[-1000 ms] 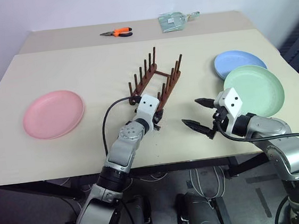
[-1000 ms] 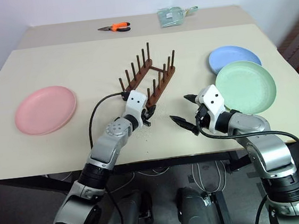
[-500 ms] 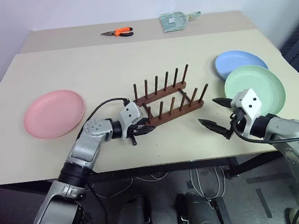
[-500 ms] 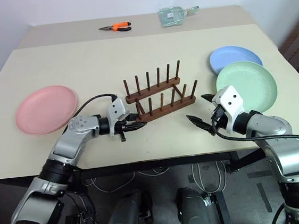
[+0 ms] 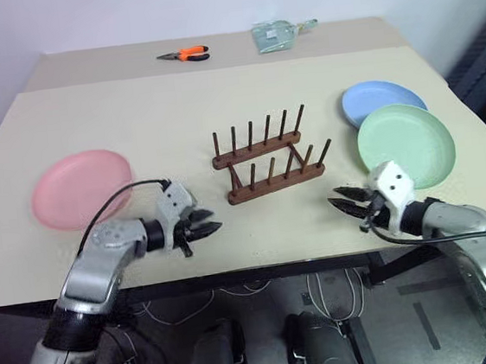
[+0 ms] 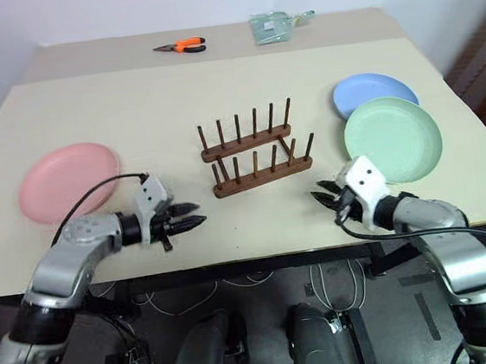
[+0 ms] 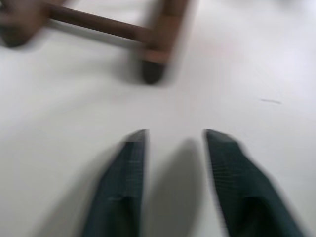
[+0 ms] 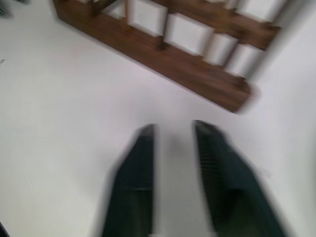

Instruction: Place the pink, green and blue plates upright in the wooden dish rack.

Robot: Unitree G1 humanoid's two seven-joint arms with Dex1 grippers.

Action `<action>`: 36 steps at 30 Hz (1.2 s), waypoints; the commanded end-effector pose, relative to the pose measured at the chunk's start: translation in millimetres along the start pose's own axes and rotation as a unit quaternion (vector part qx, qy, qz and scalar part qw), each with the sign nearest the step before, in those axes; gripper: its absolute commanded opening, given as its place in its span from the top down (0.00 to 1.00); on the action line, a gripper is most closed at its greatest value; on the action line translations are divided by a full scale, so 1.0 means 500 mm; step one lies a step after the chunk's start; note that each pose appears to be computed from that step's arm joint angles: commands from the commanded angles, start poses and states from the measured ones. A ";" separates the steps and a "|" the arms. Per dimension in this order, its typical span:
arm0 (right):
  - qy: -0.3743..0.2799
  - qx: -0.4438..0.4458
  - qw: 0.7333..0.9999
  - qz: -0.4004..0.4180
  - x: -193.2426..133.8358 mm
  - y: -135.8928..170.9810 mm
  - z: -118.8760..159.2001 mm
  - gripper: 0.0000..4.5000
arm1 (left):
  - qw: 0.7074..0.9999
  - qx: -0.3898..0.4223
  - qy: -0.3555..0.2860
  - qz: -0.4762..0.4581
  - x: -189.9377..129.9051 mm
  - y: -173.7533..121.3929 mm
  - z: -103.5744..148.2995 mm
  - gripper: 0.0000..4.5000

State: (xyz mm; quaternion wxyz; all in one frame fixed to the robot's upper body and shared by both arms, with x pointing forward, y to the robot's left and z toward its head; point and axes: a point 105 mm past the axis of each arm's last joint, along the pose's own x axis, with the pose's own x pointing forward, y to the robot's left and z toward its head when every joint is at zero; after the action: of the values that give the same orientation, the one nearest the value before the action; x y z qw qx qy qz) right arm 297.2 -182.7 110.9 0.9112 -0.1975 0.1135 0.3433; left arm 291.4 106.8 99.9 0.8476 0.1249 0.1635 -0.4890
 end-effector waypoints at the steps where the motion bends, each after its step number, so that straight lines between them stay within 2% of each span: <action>1: 0.006 -0.022 1.000 -0.021 0.034 -0.012 0.003 1.00 | 1.000 0.019 -0.005 0.015 0.042 -0.028 0.032 0.62; 5: 0.032 -0.023 0.998 -0.050 0.081 -0.034 -0.007 1.00 | 0.985 0.020 0.057 0.162 0.088 0.049 -0.004 0.62; 8: 0.042 -0.029 0.996 -0.070 0.110 -0.053 -0.009 1.00 | 0.975 0.021 0.052 0.213 0.101 0.085 0.001 0.62; 12: 0.041 -0.036 0.993 -0.105 0.141 -0.086 -0.004 1.00 | 0.966 0.009 0.041 0.254 0.108 0.124 0.009 0.62; 16: 0.028 -0.043 0.993 -0.106 0.147 -0.099 0.012 1.00 | 0.970 0.019 0.024 0.242 0.106 0.125 0.025 0.62; 19: 0.001 -0.064 0.996 -0.055 0.126 -0.073 0.034 0.82 | 0.976 -0.003 -0.029 0.216 0.068 0.111 0.047 0.62; 21: -0.036 -0.075 0.997 -0.003 0.102 -0.037 0.063 0.61 | 0.966 -0.052 -0.123 0.222 0.007 0.116 0.086 0.51; 22: -0.051 -0.078 0.995 0.018 0.089 -0.020 0.074 0.50 | 0.955 -0.069 -0.163 0.238 -0.027 0.126 0.103 0.43; 24: -0.066 -0.073 0.994 0.057 0.065 0.011 0.088 0.29 | 0.902 -0.114 -0.227 0.350 -0.129 0.188 0.121 0.21; 26: -0.066 -0.071 0.992 0.078 0.051 0.029 0.090 0.07 | 0.810 -0.155 -0.229 0.517 -0.247 0.265 0.097 0.00; 28: -0.068 -0.073 0.991 0.091 0.048 0.042 0.093 0.07 | 0.709 -0.216 -0.193 0.643 -0.347 0.306 0.041 0.00; 29: -0.071 -0.072 0.990 0.096 0.048 0.047 0.096 0.07 | 0.673 -0.237 -0.165 0.681 -0.381 0.311 0.011 0.00; 30: -0.074 -0.070 0.990 0.100 0.050 0.051 0.100 0.07 | 0.651 -0.248 -0.129 0.706 -0.403 0.313 -0.015 0.00; 31: -0.079 -0.070 0.989 0.105 0.054 0.055 0.106 0.07 | 0.642 -0.256 -0.112 0.714 -0.412 0.311 -0.031 0.00; 33: -0.090 -0.072 0.986 0.118 0.061 0.065 0.119 0.07 | 0.634 -0.268 -0.075 0.722 -0.422 0.305 -0.060 0.00; 36: -0.105 -0.076 0.983 0.127 0.065 0.071 0.137 0.07 | 0.625 -0.322 -0.063 0.708 -0.418 0.294 -0.096 0.00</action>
State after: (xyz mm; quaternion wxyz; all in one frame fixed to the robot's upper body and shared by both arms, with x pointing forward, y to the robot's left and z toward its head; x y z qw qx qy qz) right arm 305.9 -116.7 136.6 0.8558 -0.2099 0.0437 0.4707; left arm 317.5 358.3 136.9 0.9279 -0.0993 0.1313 0.3346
